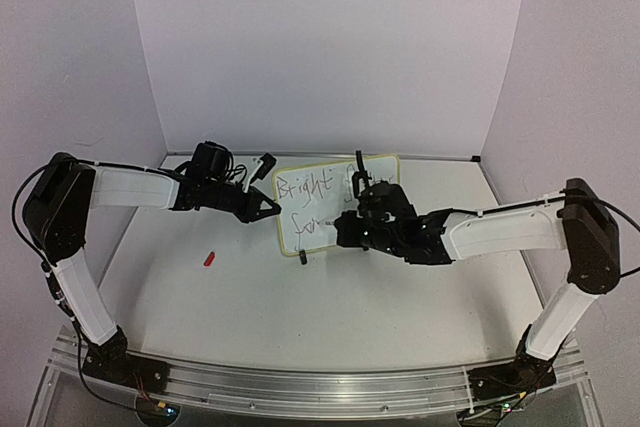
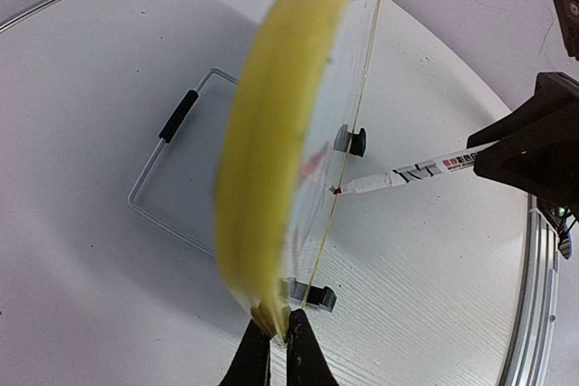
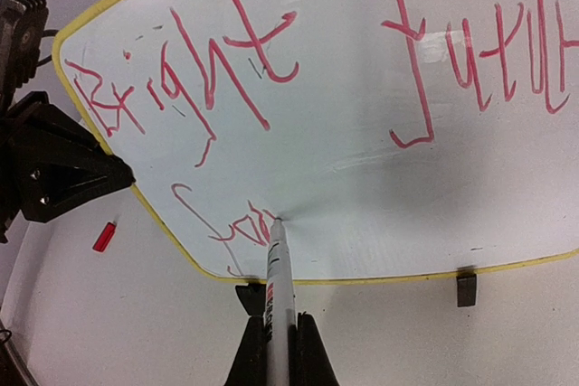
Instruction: Write a sentence on the whiteboard
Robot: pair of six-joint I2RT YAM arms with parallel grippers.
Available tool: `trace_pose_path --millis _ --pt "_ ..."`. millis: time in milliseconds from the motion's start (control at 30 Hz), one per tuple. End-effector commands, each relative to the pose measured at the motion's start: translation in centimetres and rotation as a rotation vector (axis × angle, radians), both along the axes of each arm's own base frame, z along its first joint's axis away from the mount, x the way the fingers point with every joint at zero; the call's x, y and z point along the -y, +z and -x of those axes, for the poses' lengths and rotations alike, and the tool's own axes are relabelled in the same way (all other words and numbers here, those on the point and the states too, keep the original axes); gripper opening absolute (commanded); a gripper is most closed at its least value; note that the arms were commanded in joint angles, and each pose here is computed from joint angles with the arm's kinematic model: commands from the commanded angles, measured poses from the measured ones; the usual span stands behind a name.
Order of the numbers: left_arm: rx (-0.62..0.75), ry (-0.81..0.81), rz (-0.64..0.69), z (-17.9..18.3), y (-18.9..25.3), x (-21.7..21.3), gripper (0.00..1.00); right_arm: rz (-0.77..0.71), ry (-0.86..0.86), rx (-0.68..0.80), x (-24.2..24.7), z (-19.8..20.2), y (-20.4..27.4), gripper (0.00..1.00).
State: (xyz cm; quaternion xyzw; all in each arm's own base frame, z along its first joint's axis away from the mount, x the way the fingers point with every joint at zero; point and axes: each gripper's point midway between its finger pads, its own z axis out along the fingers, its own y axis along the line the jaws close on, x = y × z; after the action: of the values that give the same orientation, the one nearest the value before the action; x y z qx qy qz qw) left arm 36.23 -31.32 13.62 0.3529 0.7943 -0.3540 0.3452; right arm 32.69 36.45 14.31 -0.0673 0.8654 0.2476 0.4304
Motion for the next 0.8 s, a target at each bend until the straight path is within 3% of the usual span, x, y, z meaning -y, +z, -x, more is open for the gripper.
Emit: trace_pose_path --millis 0,433,767 --pt "0.038 0.058 -0.063 -1.3 -0.2 -1.2 0.0 -0.02 -0.049 0.028 1.0 -0.5 1.2 0.0" --pt "0.039 0.06 -0.064 -1.1 -0.2 -1.3 0.0 -0.078 0.004 0.079 1.3 0.7 4.6 0.0" --pt "0.044 0.059 -0.067 -1.2 0.1 -1.3 0.0 -0.057 -0.035 0.027 4.2 -0.2 2.8 0.0"
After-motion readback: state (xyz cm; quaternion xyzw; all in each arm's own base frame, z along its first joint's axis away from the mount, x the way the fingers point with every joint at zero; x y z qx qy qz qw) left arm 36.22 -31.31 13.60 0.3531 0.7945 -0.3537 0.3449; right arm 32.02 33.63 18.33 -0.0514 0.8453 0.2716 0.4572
